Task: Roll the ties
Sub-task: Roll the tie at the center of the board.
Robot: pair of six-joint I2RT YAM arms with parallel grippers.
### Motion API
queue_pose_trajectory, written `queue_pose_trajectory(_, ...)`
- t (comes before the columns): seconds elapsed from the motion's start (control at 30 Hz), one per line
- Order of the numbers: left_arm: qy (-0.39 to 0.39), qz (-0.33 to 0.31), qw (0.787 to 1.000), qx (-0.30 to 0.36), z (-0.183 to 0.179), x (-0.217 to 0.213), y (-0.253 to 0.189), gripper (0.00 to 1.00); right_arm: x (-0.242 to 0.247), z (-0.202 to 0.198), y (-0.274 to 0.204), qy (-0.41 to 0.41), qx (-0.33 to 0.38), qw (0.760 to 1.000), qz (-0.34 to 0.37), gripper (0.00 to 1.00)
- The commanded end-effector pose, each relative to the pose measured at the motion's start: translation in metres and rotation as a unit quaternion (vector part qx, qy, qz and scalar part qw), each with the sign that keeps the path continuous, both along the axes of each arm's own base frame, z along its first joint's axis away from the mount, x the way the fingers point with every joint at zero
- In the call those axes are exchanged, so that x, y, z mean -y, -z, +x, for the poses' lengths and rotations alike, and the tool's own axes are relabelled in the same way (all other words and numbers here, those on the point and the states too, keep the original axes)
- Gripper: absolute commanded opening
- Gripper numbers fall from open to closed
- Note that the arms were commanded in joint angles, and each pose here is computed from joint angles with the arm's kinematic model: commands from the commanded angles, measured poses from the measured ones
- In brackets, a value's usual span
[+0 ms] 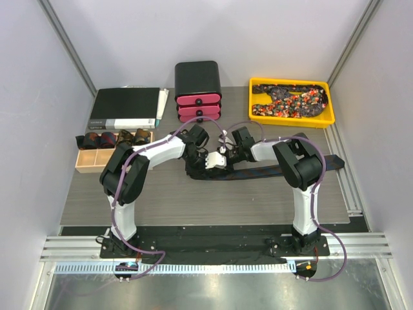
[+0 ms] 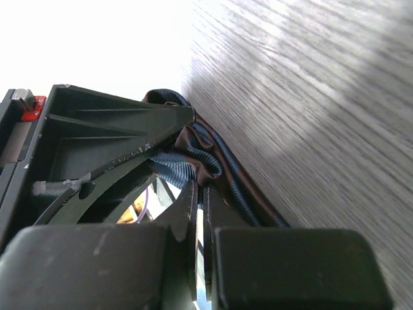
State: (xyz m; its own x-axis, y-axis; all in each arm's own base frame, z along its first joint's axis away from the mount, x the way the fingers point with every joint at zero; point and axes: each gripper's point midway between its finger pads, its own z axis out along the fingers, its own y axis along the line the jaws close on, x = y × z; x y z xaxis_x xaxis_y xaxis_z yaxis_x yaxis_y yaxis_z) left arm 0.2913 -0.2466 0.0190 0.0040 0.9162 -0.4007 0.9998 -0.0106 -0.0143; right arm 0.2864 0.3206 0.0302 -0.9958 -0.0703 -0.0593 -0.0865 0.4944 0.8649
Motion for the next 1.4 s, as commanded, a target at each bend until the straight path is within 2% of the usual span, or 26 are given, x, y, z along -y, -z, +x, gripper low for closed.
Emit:
queue_pose_trajectory(0.0,-0.003,0.028,0.999,-0.020,-0.013,-0.022,0.008,0.19,0.001,0.004,-0.019,-0.016,0.033,0.999,-0.003,0.01)
queue_pose_trajectory(0.1,-0.002,0.030,0.999,-0.020,-0.015,-0.023,0.009,0.19,0.005,0.003,-0.002,-0.016,0.027,0.999,-0.026,0.01)
queue_pose_trajectory(0.17,-0.002,0.029,0.999,-0.021,-0.015,-0.023,0.008,0.23,0.007,0.005,0.011,-0.016,0.027,0.999,-0.042,0.01)
queue_pose_trajectory(0.3,-0.011,0.019,1.000,-0.016,-0.012,-0.021,0.004,0.37,0.010,0.010,0.027,-0.017,0.032,0.997,-0.065,0.01)
queue_pose_trajectory(0.33,-0.017,0.012,1.000,-0.012,-0.010,-0.021,-0.001,0.45,0.011,0.009,0.029,-0.018,0.032,0.997,-0.069,0.01)
queue_pose_trajectory(0.43,-0.028,-0.015,0.999,-0.017,-0.006,-0.025,-0.012,0.56,0.014,0.010,0.038,-0.019,0.034,0.996,-0.084,0.01)
queue_pose_trajectory(0.53,-0.037,-0.045,0.998,-0.020,-0.006,-0.031,-0.025,0.61,0.018,0.009,0.045,-0.024,0.036,0.994,-0.096,0.01)
queue_pose_trajectory(0.67,-0.042,-0.055,0.997,-0.019,-0.011,-0.034,-0.022,0.62,0.020,0.008,0.051,-0.027,0.037,0.993,-0.104,0.01)
queue_pose_trajectory(0.97,-0.062,-0.085,0.994,-0.009,0.005,-0.018,-0.021,0.62,0.023,0.007,0.055,-0.031,0.038,0.992,-0.116,0.01)
queue_pose_trajectory(1.2,-0.075,-0.075,0.994,-0.004,0.011,-0.016,-0.012,0.61,0.009,0.013,0.018,-0.025,0.050,0.995,-0.081,0.01)
queue_pose_trajectory(1.37,-0.067,-0.080,0.994,0.023,0.012,-0.002,-0.013,0.69,0.006,0.010,0.013,-0.030,0.048,0.995,-0.081,0.01)
